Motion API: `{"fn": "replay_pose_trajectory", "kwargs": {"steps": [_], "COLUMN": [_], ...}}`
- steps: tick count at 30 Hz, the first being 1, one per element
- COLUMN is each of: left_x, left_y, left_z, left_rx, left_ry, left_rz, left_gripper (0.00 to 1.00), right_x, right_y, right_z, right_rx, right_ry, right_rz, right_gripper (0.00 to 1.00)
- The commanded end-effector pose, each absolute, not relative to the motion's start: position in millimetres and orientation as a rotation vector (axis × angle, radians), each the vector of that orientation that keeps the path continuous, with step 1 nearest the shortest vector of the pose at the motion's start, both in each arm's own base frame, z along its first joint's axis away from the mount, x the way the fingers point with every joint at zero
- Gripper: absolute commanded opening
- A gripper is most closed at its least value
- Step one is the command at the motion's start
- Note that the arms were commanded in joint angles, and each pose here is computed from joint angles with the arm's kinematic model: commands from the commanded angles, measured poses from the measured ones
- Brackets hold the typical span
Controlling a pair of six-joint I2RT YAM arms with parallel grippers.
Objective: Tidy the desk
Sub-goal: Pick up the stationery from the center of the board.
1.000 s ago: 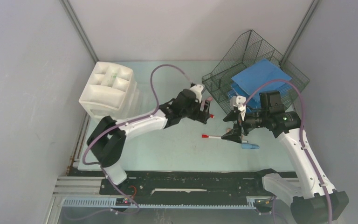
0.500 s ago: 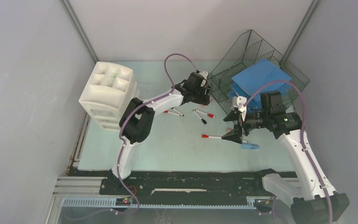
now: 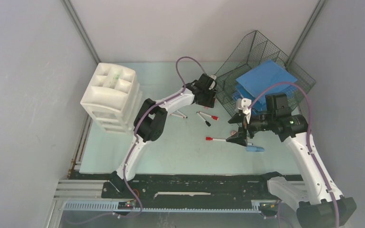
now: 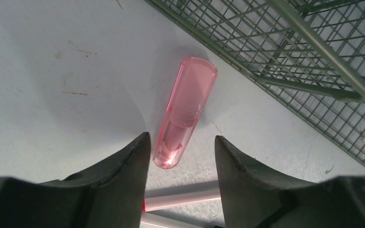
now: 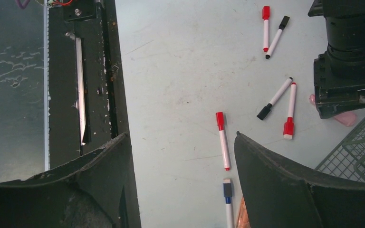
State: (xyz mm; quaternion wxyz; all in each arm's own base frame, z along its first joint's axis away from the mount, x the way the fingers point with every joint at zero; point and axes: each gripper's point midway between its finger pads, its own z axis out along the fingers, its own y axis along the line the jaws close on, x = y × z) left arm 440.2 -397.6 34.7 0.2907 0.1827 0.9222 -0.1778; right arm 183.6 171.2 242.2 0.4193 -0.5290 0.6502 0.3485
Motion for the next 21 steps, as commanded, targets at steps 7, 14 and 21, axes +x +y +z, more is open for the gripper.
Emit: {"fn": "replay_pose_trajectory", "kwargs": {"steps": [7,14,21], "left_x": [440.0,435.9,428.1], "left_y": [-404.7,-394.6,-389.6], "left_z": [34.9,32.1,31.4], "left_rx": [0.481,0.516,0.567], "left_ry": [2.497,2.506,2.503], "left_rz": [-0.44,-0.29,-0.19], "left_gripper": [0.48,0.47,0.39], "right_x": [180.5,179.9,179.3], "right_y": [170.9,171.0,171.3], "right_z": [242.7,243.0,243.6], "right_rx": [-1.346,-1.349,-1.35], "right_ry": [1.612,1.609,1.606], "right_rz": [0.856,0.855,0.858], "right_gripper": [0.87,0.87,0.87]}}
